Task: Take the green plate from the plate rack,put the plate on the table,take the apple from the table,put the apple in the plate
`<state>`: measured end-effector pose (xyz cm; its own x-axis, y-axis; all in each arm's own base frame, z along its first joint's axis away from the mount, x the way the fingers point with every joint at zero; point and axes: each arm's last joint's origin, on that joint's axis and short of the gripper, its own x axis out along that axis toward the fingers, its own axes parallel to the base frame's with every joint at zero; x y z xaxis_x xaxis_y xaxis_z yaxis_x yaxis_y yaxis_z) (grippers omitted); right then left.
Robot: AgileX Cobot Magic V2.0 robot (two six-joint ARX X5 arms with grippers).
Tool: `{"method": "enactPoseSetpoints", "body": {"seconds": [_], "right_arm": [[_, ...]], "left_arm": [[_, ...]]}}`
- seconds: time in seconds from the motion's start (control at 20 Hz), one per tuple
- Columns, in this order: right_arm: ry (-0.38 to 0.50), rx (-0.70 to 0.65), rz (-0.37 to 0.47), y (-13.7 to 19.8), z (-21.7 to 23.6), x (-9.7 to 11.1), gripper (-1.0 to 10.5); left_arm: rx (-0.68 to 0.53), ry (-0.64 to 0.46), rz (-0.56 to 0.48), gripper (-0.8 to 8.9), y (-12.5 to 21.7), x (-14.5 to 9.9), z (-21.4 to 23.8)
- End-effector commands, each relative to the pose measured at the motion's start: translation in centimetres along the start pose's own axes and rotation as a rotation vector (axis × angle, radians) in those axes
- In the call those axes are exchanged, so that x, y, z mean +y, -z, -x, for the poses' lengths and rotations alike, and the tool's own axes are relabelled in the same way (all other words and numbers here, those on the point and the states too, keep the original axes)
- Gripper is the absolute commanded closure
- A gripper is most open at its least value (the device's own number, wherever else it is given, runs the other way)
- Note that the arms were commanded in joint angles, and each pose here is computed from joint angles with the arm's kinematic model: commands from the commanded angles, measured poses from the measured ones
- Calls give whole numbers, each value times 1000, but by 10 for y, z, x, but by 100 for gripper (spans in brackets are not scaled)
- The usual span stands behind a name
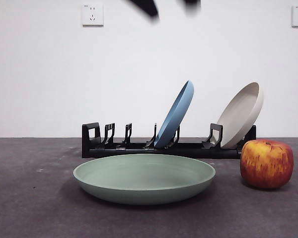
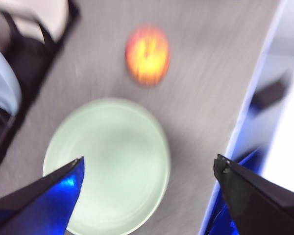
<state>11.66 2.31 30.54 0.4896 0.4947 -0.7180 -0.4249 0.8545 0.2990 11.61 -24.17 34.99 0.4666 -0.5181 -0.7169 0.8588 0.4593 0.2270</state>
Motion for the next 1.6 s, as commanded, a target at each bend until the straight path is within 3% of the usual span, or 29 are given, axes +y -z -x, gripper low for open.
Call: {"method": "enactPoseSetpoints", "body": {"seconds": [0.05, 0.25, 0.45, 0.85, 1.2, 1.35, 1.5, 1.6], "right_arm": [[3, -5, -5, -12, -11, -7, 225], [64, 37, 2, -33, -43, -22, 225], [103, 116, 37, -49, -89, -29, 223], [185, 238, 89, -54, -157, -35, 223], [180, 339, 75, -45, -188, -43, 231], [171, 339, 86, -45, -192, -40, 446], [164, 337, 86, -45, -192, -39, 814], [164, 341, 85, -45, -192, -39, 922]], "left_arm": [[-97, 5, 64, 366, -3, 9, 42], [-234, -5, 113, 366, 0, 22, 101], [-307, -11, 133, 366, 7, 27, 128], [-254, -5, 153, 370, 12, 26, 128], [-254, -6, 163, 370, 12, 26, 128], [-254, -7, 166, 370, 12, 26, 128], [-254, -8, 166, 370, 12, 26, 128], [-254, -8, 166, 371, 12, 26, 128]]}}
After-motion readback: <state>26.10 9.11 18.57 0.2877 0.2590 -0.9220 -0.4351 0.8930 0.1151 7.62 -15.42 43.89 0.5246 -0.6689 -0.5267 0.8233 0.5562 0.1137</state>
